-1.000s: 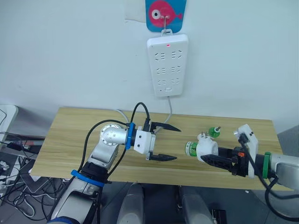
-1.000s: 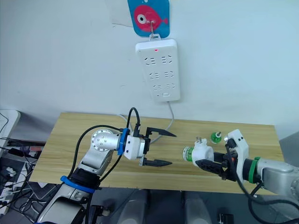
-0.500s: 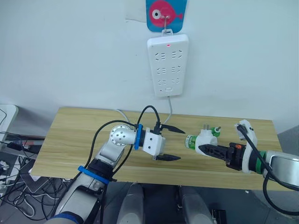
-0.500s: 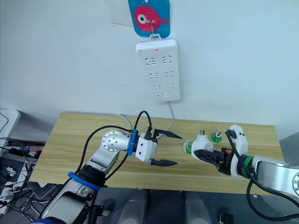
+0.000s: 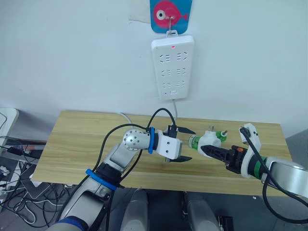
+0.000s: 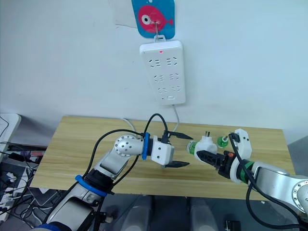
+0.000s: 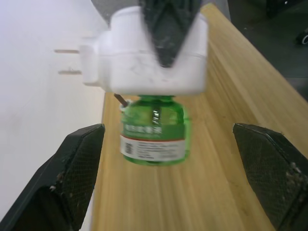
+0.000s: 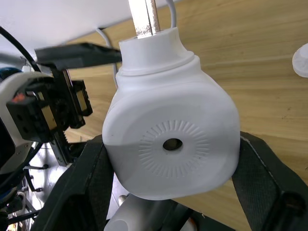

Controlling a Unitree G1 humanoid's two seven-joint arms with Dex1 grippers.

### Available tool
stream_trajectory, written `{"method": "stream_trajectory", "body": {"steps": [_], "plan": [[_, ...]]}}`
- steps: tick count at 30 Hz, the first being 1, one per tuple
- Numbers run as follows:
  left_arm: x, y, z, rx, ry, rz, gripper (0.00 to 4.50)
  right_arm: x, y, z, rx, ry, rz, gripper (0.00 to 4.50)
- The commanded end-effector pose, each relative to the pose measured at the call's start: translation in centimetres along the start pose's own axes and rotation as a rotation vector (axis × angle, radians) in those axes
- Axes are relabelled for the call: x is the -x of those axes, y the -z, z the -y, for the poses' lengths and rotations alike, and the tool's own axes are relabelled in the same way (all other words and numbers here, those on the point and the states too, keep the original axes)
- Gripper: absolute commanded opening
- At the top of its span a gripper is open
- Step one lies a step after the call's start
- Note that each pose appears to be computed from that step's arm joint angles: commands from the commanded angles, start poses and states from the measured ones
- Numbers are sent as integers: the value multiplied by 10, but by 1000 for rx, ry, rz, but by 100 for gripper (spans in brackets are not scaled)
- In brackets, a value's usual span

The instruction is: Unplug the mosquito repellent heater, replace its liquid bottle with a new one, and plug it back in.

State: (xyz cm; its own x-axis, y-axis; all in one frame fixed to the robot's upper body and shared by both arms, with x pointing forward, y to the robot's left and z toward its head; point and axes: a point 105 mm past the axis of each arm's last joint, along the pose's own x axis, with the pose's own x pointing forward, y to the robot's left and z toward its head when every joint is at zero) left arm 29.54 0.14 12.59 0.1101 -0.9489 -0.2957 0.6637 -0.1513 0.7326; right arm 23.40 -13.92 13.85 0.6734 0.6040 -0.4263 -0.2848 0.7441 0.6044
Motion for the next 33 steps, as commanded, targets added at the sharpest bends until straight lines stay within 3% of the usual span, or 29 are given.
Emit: {"method": "stream_trajectory", "body": {"steps": [1,9,13,18,25,26,29,33], "plan": [[-6,-6,-3,-46,-6,27,450,0,1,-15,7,-55,5,303],[-11,-4,-1,-62,11,28,450,-5,4,-23,-32,-74,30,303],[-12,-3,1,-56,22,21,366,-6,4,-26,-47,-80,39,303],[-12,2,1,-54,27,0,222,-8,5,-27,-52,-84,40,303],[-12,2,-1,-4,8,18,222,-9,4,-28,-61,-82,50,303],[-12,2,-1,30,-1,26,222,-8,2,-29,-54,-84,52,359],[-12,0,-4,163,-41,71,222,-3,-4,-28,-12,-71,65,441],[-11,-1,-5,361,-76,156,222,14,-11,-27,67,-12,108,446]]}}
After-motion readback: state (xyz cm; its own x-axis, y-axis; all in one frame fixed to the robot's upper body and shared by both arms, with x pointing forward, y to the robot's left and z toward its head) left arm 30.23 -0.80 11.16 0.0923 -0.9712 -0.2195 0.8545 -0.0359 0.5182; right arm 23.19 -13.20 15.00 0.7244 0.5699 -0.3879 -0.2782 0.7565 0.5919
